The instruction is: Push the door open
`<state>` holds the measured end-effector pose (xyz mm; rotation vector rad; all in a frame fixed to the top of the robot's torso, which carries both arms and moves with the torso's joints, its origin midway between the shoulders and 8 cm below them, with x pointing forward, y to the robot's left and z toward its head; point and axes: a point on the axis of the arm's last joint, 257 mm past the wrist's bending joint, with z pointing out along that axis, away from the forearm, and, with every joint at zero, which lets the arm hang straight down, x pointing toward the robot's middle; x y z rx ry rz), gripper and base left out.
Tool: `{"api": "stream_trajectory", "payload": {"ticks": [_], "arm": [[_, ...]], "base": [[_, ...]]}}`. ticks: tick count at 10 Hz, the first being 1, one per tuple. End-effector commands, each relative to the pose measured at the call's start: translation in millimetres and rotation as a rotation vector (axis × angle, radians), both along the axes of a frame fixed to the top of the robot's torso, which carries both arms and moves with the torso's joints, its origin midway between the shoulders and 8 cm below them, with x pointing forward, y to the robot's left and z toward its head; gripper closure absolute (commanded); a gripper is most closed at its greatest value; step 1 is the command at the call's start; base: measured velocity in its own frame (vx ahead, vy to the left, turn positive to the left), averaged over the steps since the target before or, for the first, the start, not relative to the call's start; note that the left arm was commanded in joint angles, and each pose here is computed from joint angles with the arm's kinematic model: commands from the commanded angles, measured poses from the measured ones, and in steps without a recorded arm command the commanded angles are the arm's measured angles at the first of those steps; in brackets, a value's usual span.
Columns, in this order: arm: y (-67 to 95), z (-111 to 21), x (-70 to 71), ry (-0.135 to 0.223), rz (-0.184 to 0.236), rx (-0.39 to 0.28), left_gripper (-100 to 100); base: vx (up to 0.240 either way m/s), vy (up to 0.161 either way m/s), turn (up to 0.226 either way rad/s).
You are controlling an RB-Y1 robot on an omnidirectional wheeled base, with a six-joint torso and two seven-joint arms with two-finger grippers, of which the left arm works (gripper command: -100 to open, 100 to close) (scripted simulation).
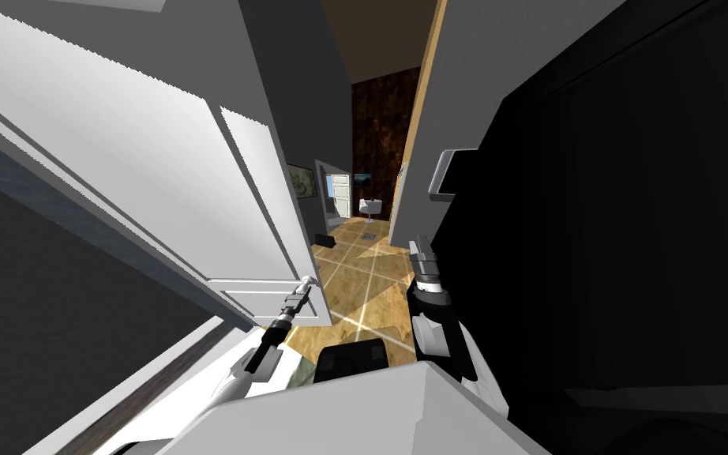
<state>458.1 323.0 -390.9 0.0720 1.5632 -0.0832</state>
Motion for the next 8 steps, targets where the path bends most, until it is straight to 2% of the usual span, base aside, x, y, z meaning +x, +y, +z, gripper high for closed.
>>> {"api": "stream_trajectory", "payload": {"ticks": [1,4,8], "arm": [[-0.6,-0.8,-0.9,0.001,0.000,-0.001,100],[-0.6,-0.8,-0.9,0.001,0.000,-0.001,100],[-1.3,-2.4,-0.9,0.013,0.009,-0.099,100]], "base": [[-0.024,0.004,-0.006],[-0.008,0.001,0.002],[0.023,0.002,0.014]]}}
